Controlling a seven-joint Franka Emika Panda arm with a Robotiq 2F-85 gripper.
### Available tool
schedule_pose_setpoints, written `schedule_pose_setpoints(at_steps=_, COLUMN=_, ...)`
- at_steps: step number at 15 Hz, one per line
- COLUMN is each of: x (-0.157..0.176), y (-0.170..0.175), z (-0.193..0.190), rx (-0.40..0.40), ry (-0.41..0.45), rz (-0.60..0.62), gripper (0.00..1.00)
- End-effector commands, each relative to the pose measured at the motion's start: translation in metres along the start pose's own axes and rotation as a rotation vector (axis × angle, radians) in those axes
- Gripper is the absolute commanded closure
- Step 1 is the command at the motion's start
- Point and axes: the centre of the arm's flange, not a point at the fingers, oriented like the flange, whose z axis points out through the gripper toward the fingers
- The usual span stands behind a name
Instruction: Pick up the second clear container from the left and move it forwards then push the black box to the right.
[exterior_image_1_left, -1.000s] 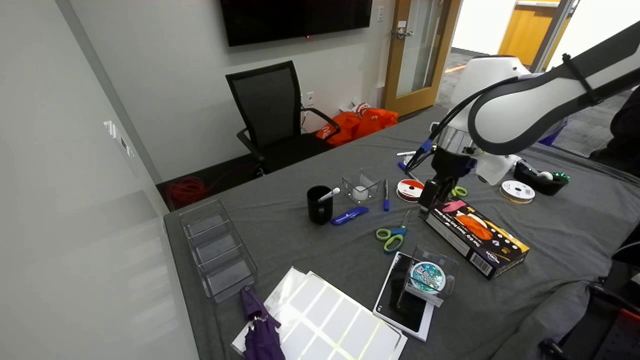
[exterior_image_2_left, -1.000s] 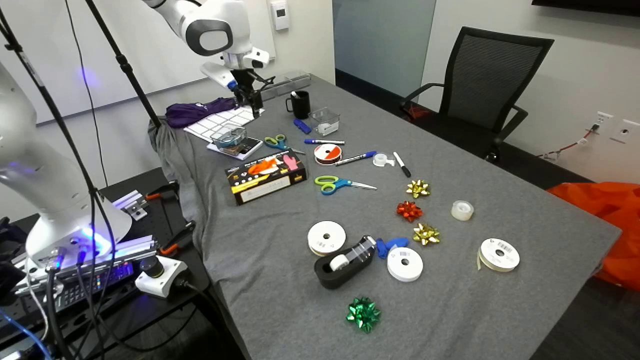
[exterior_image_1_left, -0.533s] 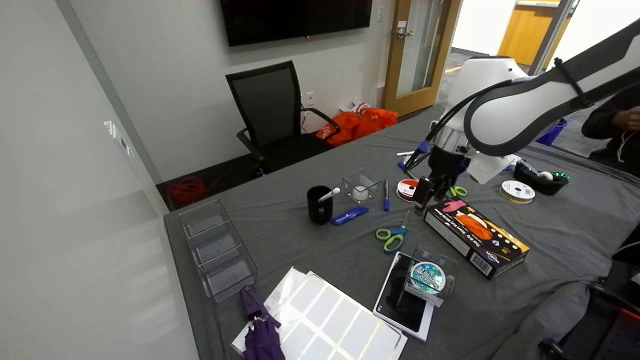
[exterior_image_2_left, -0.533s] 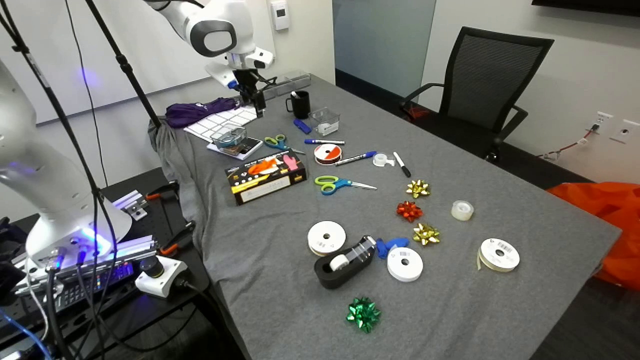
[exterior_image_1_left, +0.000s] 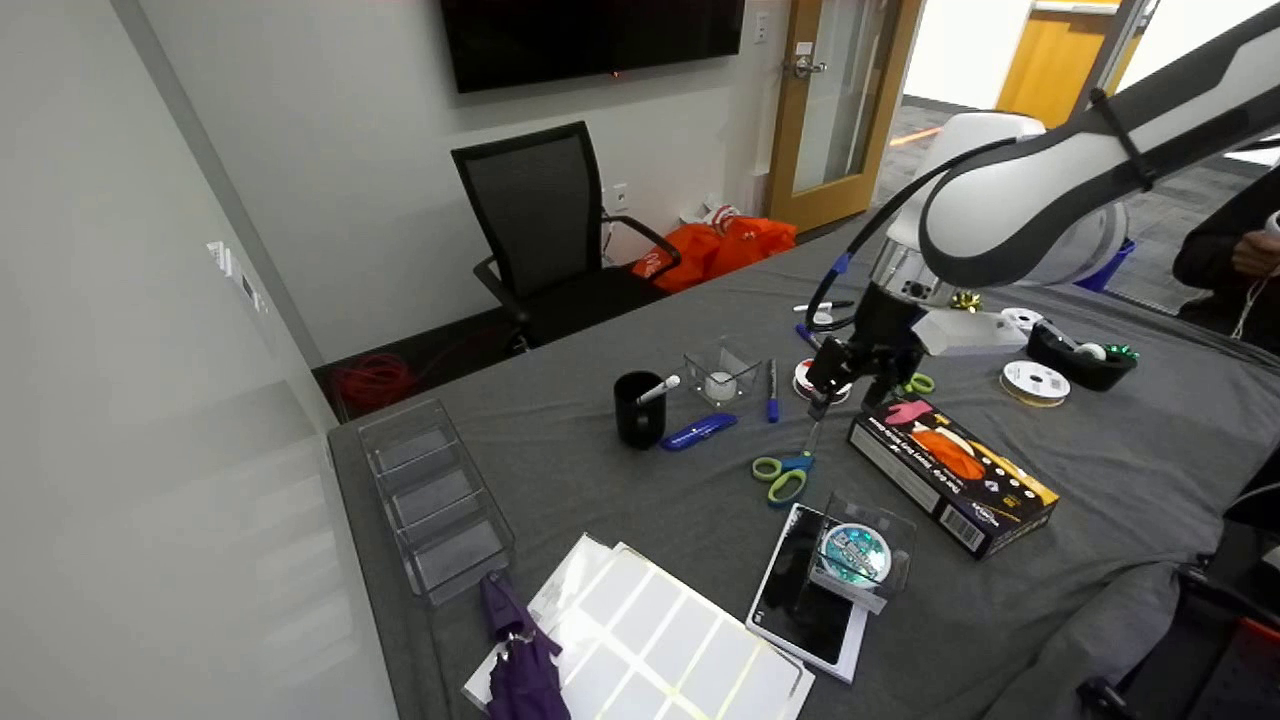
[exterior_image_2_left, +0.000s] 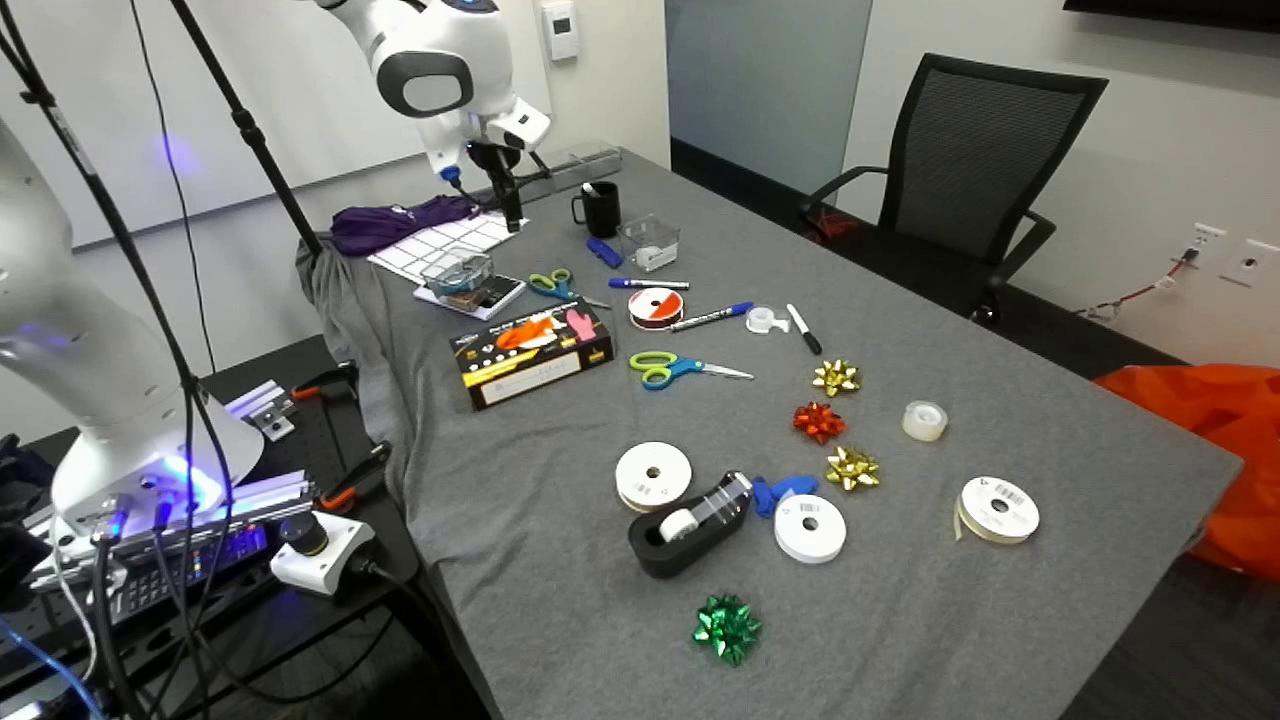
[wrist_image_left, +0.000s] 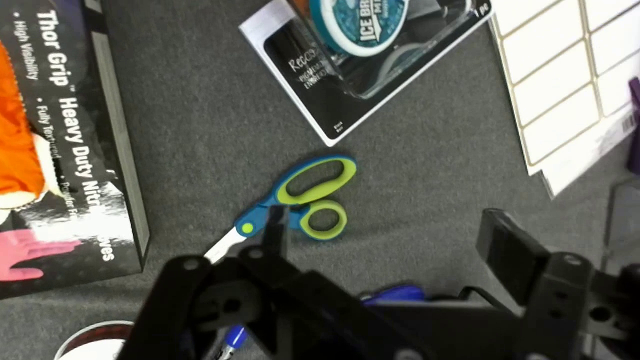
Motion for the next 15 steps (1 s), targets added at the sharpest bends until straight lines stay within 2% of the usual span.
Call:
schedule_pose_setpoints(at_steps=1, x=0.010, y=0.006, z=0.015, rx=0.040, ry=0.079, rz=0.121, gripper=0.32)
schedule_pose_setpoints(at_steps=6, x=0.019, y=0.031, z=0.042, rx=-0.025, ry=0.161, rz=0.185, gripper=0.69)
schedule_pose_setpoints(at_steps=10, x=0.015, y=0.055, z=0.062, rx=-0.105, ry=0.141, rz=0.207, gripper=0.97)
schedule_pose_setpoints(at_steps=15, x=-0.001, y=0.085, z=0.067, rx=-0.202, ry=0.109, rz=0.331, gripper=1.00)
